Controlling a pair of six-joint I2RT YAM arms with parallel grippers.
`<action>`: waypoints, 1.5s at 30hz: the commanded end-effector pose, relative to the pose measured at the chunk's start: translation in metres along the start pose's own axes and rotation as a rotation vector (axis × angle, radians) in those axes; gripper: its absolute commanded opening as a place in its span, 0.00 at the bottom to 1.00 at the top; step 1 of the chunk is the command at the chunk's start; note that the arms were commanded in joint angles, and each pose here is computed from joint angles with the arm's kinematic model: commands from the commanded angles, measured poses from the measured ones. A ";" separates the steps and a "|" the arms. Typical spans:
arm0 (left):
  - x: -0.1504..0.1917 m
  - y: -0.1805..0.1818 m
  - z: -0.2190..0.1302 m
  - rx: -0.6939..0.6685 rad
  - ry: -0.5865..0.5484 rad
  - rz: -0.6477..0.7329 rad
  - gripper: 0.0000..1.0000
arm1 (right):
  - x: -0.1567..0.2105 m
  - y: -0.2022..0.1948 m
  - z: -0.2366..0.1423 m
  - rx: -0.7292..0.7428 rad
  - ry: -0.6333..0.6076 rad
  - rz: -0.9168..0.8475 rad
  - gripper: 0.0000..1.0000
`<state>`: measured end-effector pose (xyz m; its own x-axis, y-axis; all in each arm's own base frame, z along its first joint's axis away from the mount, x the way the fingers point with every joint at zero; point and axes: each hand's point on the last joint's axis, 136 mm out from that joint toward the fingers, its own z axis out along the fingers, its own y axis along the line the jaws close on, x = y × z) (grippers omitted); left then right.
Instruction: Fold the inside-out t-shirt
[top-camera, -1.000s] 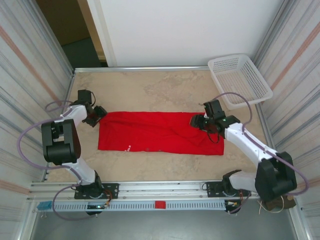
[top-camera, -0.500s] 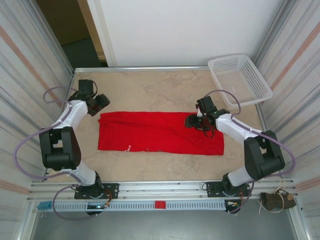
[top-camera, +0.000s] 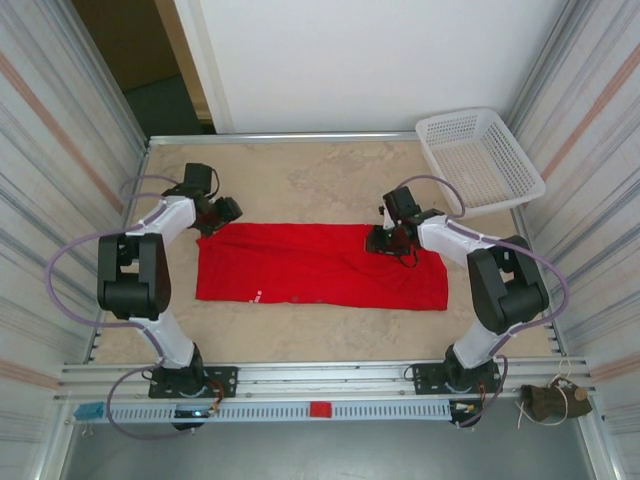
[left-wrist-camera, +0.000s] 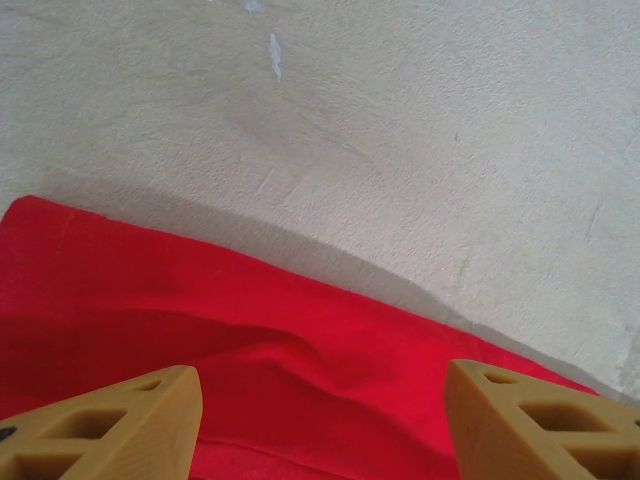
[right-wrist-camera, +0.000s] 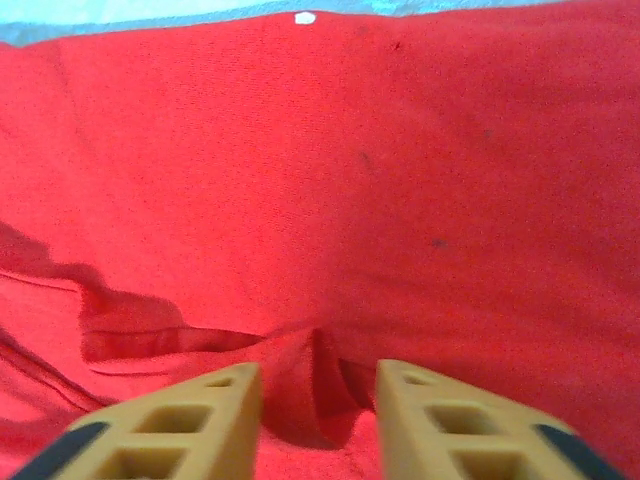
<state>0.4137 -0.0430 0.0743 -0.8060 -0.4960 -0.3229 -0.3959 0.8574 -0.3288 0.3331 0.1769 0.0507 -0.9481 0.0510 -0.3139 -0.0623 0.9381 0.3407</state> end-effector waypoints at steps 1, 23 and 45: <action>-0.013 -0.011 -0.010 0.035 -0.036 -0.006 0.65 | 0.008 0.016 -0.003 -0.044 0.029 -0.041 0.12; -0.019 -0.019 -0.029 0.072 -0.073 -0.007 0.65 | 0.100 0.083 -0.080 -0.081 -0.036 -0.121 0.44; -0.021 -0.021 -0.038 0.070 -0.084 -0.005 0.65 | 0.048 0.001 -0.044 -0.067 -0.021 0.098 0.12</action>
<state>0.4191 -0.0465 0.0965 -0.7866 -0.5026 -0.3587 -0.3735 0.8499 -0.3717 0.2851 0.1596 0.0735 -0.9380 0.1731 -0.3003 0.0411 0.9159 0.3994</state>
